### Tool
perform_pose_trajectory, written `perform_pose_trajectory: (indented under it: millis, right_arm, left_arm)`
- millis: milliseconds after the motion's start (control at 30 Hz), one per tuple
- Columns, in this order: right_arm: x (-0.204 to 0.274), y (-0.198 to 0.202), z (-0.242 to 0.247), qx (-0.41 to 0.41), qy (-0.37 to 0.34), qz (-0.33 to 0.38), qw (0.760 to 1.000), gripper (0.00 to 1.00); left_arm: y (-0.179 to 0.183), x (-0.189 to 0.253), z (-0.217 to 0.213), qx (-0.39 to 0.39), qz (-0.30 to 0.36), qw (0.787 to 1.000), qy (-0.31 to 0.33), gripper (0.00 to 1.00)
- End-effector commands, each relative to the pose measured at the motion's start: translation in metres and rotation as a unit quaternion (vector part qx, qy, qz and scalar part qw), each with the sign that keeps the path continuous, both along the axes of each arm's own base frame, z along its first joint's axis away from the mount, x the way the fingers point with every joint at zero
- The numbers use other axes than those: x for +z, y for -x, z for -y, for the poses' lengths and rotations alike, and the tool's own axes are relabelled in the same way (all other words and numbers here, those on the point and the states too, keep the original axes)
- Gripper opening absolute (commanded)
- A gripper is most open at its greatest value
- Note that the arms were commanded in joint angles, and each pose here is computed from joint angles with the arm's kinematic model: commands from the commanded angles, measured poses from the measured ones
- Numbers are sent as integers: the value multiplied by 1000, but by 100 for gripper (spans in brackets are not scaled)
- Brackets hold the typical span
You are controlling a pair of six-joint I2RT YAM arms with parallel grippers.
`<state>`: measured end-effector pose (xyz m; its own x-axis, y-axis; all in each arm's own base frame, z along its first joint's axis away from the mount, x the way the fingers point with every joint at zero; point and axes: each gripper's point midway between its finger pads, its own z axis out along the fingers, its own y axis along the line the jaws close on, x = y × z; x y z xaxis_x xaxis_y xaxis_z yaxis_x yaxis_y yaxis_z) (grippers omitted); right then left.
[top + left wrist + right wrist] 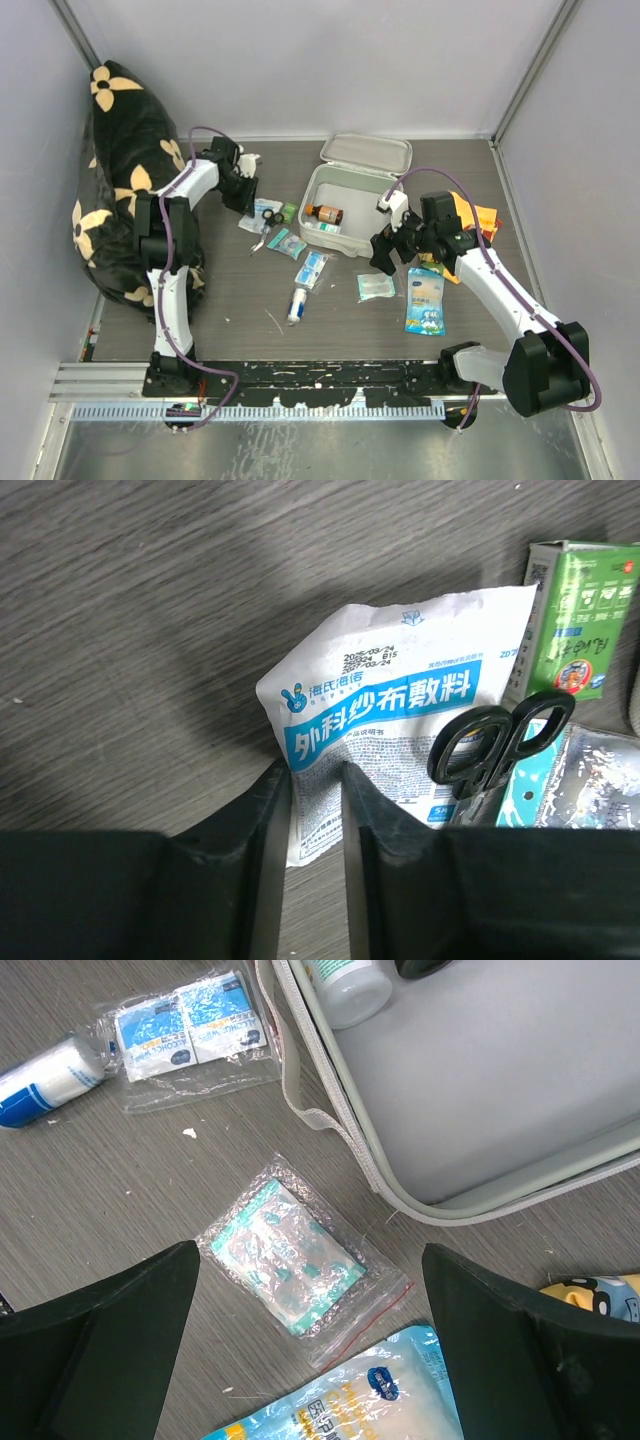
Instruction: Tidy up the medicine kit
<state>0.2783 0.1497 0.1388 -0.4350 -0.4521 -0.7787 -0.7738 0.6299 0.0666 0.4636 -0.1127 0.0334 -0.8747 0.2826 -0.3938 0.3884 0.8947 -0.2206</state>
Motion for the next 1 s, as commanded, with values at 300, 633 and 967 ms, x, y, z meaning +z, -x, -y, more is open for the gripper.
perform_pose_trajectory:
  millis: [300,633,967]
  right_arm:
    - [20,-6,-5,12,-15,31,999,99]
    - [53,-20,-37,57,-71,31,995,96]
    - [128,-60,-88,70,-190,6,979,94]
  left_arm:
    - [-8,43,-10,26,52,998,33,1]
    - [-14,127,-9,-26,173,984,30,0]
    - [55,180,63,-233,228,943,64,0]
